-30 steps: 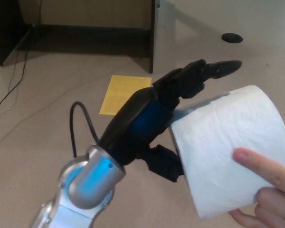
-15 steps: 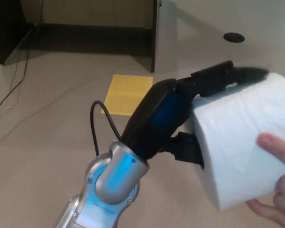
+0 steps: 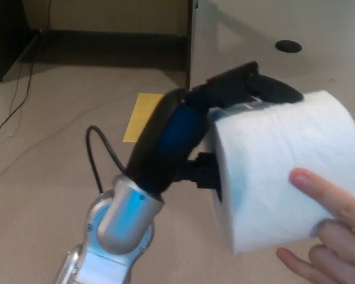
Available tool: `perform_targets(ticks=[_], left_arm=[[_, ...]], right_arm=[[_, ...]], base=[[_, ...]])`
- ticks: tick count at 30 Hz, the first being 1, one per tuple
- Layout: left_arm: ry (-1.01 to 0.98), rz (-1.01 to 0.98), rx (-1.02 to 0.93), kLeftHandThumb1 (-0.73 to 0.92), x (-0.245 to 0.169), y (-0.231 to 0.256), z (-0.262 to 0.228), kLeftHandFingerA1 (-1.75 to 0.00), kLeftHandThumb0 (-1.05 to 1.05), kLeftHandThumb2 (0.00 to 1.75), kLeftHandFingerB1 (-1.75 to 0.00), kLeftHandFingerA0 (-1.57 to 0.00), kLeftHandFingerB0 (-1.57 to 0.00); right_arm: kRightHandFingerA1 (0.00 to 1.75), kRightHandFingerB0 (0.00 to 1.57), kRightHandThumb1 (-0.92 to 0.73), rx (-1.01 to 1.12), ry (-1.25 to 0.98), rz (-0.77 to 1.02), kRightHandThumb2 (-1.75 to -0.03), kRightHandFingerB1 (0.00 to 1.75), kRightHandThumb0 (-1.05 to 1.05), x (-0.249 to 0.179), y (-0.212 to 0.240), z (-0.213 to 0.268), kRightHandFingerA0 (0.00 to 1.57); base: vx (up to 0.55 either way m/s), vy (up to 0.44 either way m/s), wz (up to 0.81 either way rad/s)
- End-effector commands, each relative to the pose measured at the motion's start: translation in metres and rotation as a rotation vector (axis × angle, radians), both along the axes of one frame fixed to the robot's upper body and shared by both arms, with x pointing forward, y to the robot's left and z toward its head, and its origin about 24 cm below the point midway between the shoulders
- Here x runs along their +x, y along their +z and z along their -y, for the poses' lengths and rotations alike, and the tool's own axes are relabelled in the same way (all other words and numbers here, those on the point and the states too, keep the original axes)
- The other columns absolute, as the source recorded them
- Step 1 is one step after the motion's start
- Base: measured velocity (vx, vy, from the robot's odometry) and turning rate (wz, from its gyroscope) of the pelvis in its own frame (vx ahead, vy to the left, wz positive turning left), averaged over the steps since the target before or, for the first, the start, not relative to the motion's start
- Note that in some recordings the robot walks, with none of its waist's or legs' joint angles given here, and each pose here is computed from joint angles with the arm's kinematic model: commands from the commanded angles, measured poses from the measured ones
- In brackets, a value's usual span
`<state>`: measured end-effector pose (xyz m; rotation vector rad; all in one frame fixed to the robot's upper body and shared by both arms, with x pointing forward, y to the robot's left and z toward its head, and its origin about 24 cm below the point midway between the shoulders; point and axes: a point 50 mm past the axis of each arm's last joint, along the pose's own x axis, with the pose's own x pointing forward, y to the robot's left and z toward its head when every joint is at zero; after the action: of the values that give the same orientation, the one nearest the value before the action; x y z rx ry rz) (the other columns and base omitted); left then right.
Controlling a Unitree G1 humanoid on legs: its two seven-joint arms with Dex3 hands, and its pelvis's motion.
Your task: A person is holding a toilet paper roll and the robot extends its left hand to grab the roll by inserting its thumb into the gap in the middle and brings its hand down by its side. Then it extends its arm again to hand the toilet paper roll back to the person.
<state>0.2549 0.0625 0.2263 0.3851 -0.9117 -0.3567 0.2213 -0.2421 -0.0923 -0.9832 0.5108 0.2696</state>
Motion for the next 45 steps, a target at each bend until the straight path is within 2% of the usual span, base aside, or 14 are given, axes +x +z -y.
perform_targets(ticks=[1,5,7,9,11,13,14,18,23,27,30,33,38,45], left_arm=[[-0.008,0.045,-0.076,0.72,0.002,0.011,-0.016,-1.34,-0.02,0.89,-1.16,-1.06,-0.75],[0.077,0.088,-0.070,0.64,0.004,0.022,-0.043,-1.28,-0.04,1.01,-1.13,-1.09,-0.81],[0.092,0.089,-0.068,0.65,0.004,0.024,-0.055,-1.28,-0.03,0.99,-1.12,-1.08,-0.80],[0.209,0.087,-0.027,0.73,0.002,0.023,-0.076,-1.20,-0.08,0.80,-1.11,-1.10,-0.85],[0.247,0.080,-0.018,0.70,0.001,0.022,-0.087,-1.20,-0.10,0.83,-1.11,-1.14,-0.88],[0.281,0.072,-0.012,0.64,0.001,0.016,-0.105,-1.21,0.06,0.93,-1.10,-1.11,-0.86],[0.328,0.033,-0.015,0.72,0.000,0.007,-0.125,-1.19,0.02,0.83,-1.09,-1.15,-0.85],[0.412,-0.070,-0.012,0.72,-0.005,-0.020,-0.168,-1.22,0.08,0.87,-1.07,-1.06,-0.83],[0.517,-0.254,-0.067,0.83,-0.021,-0.062,-0.209,-1.26,-0.03,0.70,-1.11,-1.06,-0.79],[0.687,-0.418,0.177,0.69,-0.048,-0.128,-0.252,-1.26,0.02,0.88,-1.10,-1.06,-0.79],[0.789,-0.550,0.332,0.72,-0.067,-0.169,-0.275,-1.23,-0.07,0.74,-1.05,-1.01,-0.82],[0.861,-0.690,0.262,0.70,-0.085,-0.195,-0.291,-1.27,-0.07,0.81,-1.07,-1.05,-0.82],[0.923,-0.920,0.089,0.79,-0.125,-0.232,-0.302,-1.37,-0.12,0.71,-1.16,-0.99,-0.77],[0.941,-1.083,0.143,0.78,-0.137,-0.258,-0.307,-1.29,-0.11,0.71,-1.10,-0.93,-0.80]], right_arm=[[0.58,0.55,-0.71,-0.021,-0.001,0.002,-0.62,0.45,-0.37,0.004,0.004,0.005,0.70],[0.58,0.54,-0.71,-0.021,-0.001,0.003,-0.62,0.45,-0.38,0.007,0.005,0.005,0.69],[0.58,0.54,-0.72,-0.020,0.000,-0.001,-0.62,0.45,-0.38,0.008,0.006,0.006,0.69],[0.58,0.55,-0.71,-0.028,0.005,-0.001,-0.62,0.45,-0.38,0.007,0.007,0.009,0.70],[0.58,0.55,-0.71,-0.030,0.006,-0.006,-0.62,0.45,-0.38,0.006,0.006,0.009,0.70],[0.58,0.55,-0.72,-0.029,0.007,-0.011,-0.62,0.45,-0.38,0.006,0.005,0.008,0.71],[0.59,0.55,-0.72,-0.039,0.013,-0.014,-0.62,0.44,-0.39,0.005,0.004,0.007,0.70],[0.59,0.54,-0.72,-0.045,0.010,-0.016,-0.62,0.44,-0.39,0.002,0.003,0.009,0.71],[0.58,0.54,-0.72,-0.039,0.006,-0.015,-0.62,0.44,-0.38,0.003,0.003,0.008,0.70],[0.60,0.54,-0.73,-0.055,0.025,-0.005,-0.62,0.45,-0.39,0.002,0.002,0.005,0.71],[0.62,0.55,-0.73,-0.052,0.024,-0.014,-0.62,0.45,-0.38,-0.001,0.001,0.007,0.72],[0.59,0.55,-0.73,-0.050,0.026,-0.026,-0.62,0.44,-0.38,-0.002,-0.001,0.004,0.73],[0.58,0.54,-0.72,-0.035,0.012,-0.069,-0.62,0.44,-0.37,-0.026,-0.015,0.002,0.70],[0.51,0.52,-0.70,-0.011,-0.035,-0.080,-0.61,0.43,-0.36,-0.034,-0.018,0.006,0.64]], base=[[0.00,0.000,0.00],[0.00,0.000,0.00],[0.00,0.000,0.00],[0.00,0.000,0.00],[0.00,0.000,0.00],[0.00,0.000,0.00],[0.00,0.000,0.00],[0.00,0.000,0.00],[0.00,0.000,0.00],[0.00,0.000,0.00],[0.00,0.000,0.00],[0.00,0.000,0.00],[0.00,0.000,0.00],[0.00,0.000,0.00]])
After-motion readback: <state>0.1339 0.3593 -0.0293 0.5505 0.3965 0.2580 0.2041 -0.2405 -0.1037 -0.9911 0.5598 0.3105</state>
